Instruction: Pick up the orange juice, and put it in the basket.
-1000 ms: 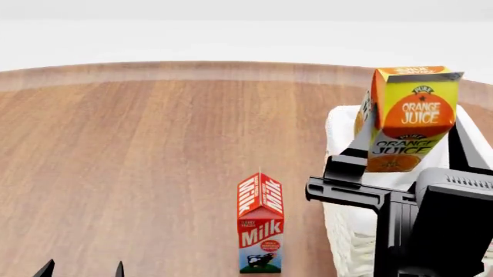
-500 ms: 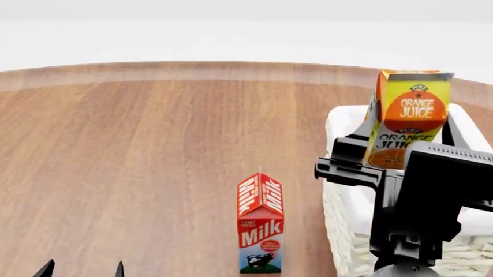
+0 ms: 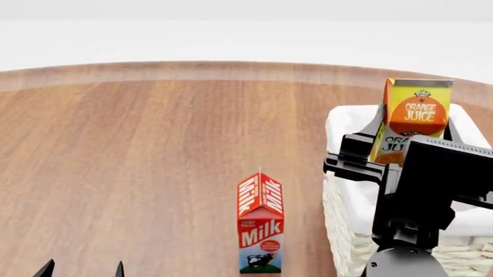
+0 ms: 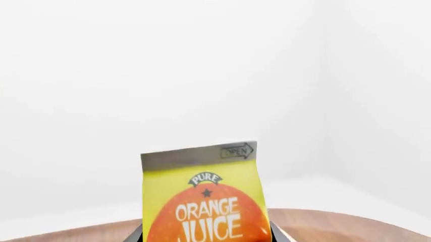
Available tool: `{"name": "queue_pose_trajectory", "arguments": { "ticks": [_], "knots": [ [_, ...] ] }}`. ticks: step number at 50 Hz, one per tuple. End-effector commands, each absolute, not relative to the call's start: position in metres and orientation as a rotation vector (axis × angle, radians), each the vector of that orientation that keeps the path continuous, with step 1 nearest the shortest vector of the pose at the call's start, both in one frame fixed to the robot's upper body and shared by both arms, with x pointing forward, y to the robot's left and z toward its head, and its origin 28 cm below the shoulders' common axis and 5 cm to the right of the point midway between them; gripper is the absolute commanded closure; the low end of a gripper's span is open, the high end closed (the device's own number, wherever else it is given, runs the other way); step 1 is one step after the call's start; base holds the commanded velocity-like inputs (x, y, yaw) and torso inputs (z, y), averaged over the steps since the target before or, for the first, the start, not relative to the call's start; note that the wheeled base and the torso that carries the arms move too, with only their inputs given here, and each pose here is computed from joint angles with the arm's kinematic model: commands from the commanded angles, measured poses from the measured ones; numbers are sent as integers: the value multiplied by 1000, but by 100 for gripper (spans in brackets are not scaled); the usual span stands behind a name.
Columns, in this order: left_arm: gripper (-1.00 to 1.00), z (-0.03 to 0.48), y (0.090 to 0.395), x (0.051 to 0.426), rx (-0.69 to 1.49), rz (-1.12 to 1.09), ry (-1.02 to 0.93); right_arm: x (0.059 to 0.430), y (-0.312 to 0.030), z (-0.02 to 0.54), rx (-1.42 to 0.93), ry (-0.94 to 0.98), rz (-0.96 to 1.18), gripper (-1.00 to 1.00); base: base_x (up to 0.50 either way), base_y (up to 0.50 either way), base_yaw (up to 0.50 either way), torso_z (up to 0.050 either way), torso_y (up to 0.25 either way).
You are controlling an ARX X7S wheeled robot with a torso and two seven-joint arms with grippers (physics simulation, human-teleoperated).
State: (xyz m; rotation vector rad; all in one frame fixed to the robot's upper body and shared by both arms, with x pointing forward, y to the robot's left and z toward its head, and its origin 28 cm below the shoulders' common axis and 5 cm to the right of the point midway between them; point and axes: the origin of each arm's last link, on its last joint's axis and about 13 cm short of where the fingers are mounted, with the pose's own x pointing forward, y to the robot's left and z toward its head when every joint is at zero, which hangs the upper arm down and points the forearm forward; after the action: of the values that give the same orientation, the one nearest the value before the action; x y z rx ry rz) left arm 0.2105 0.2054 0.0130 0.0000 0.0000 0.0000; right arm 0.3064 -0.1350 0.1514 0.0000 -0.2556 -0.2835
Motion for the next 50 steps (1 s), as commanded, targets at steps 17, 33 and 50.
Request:
{"name": "queue_pose_trajectory", "arguments": {
  "ticks": [17, 33, 50],
  "knots": [
    [-100, 13, 205, 211, 0, 0, 0, 326, -144, 136, -45, -226, -330, 100, 0, 0, 0, 0, 1],
    [-100, 13, 205, 211, 0, 0, 0, 335, -148, 125, -49, -201, -356, 100, 0, 0, 0, 0, 1],
    [-100, 13, 205, 211, 0, 0, 0, 349, -150, 118, -48, -174, -373, 100, 0, 0, 0, 1, 1]
  ]
}}
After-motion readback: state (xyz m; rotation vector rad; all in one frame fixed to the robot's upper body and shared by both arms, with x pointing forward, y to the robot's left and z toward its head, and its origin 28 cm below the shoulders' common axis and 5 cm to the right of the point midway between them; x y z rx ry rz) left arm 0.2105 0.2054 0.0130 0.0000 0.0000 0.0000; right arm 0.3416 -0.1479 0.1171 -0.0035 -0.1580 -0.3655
